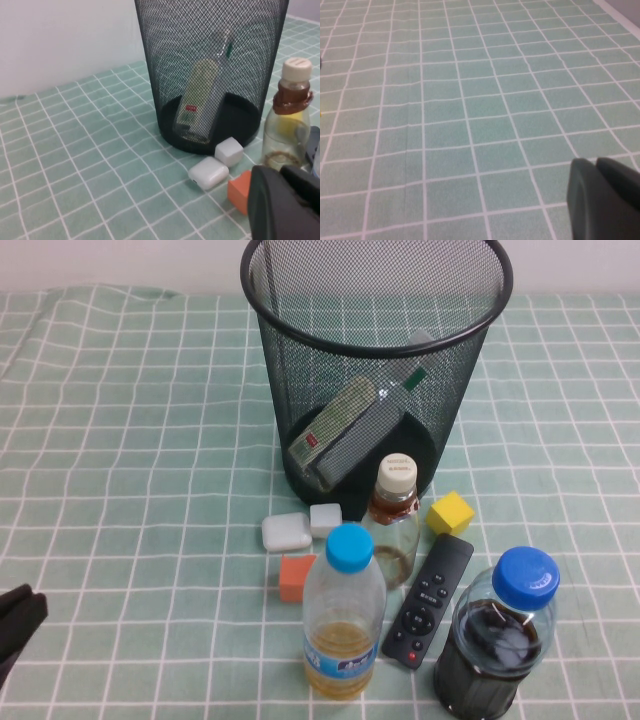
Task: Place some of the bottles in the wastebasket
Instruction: Pick up a bottle from the table with right arm
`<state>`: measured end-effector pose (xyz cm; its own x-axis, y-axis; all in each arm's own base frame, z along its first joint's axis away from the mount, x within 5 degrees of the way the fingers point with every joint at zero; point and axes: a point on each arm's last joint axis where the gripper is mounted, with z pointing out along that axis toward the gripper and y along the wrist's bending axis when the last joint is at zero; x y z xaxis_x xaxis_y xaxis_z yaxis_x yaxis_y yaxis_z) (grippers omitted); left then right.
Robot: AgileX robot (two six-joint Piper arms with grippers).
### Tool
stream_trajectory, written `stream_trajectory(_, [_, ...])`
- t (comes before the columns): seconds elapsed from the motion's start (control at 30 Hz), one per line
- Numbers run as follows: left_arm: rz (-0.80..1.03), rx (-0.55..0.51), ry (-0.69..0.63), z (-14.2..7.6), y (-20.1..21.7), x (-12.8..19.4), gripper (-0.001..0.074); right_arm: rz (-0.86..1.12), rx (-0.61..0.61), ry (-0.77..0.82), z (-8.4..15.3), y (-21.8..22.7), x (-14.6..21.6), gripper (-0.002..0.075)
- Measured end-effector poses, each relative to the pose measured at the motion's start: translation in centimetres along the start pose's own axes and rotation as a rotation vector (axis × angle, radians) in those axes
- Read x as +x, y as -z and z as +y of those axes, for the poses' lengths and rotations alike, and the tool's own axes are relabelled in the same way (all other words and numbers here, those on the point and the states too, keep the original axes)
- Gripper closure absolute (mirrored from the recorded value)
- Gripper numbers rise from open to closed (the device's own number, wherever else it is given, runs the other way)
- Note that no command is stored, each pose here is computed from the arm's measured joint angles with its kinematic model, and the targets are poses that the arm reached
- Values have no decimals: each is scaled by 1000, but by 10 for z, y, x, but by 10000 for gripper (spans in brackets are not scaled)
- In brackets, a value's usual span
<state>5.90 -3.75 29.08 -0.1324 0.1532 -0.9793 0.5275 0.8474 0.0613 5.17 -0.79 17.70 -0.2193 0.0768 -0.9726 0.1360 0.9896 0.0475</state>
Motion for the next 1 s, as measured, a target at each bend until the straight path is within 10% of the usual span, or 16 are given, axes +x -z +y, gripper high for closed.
stream_trajectory(1.0, [-170, -470, 36, 21, 1, 95, 735, 0, 0, 0, 0, 0, 0, 733])
